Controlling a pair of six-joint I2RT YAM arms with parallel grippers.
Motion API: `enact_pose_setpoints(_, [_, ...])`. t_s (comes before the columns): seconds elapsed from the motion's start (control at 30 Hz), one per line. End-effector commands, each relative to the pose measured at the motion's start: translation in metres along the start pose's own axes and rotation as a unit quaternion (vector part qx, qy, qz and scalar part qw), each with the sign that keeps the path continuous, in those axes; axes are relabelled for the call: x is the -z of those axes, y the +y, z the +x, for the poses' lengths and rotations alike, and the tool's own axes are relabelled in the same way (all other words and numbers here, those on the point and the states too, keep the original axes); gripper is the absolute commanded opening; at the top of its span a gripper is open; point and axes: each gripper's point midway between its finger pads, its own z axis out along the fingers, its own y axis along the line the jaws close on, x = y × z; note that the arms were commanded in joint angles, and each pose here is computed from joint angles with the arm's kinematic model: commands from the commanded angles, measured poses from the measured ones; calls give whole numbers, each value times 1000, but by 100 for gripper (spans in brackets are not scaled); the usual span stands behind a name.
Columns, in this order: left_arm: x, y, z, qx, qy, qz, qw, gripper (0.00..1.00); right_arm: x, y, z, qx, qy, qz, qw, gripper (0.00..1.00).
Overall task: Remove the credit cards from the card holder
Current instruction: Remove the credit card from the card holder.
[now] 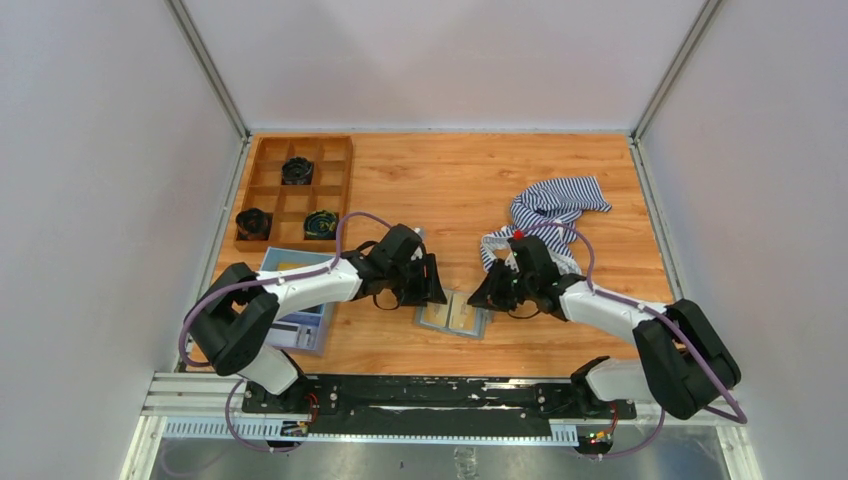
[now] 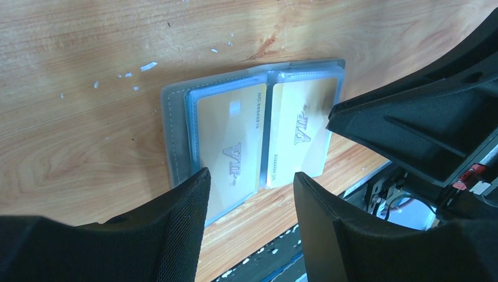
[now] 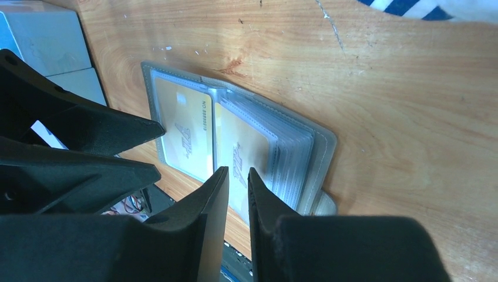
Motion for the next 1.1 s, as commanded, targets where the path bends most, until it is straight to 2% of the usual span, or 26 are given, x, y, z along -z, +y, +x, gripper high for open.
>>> enact_pose_setpoints(0.0, [-2,-11,0,-8,0,23,1000,58,4,-15,6,-8,4,19,1000,23])
enact_pose_setpoints(0.23, [2,-27,0,-14,1,55,998,57,4,-18,7,-8,2,22,1000,23])
enact_pose_setpoints(0.43, [13,7,-14,-50,-24,-62,997,62,4,-19,6,-8,2,26,1000,23])
enact_pose_setpoints(0.53, [10,16,-14,-60,-18,-84,995,63,4,-16,5,-3,6,25,1000,23])
enact_pose_setpoints(1.07, [-8,0,-8,-42,-8,-35,998,60,5,-13,-2,23,3,21,1000,23])
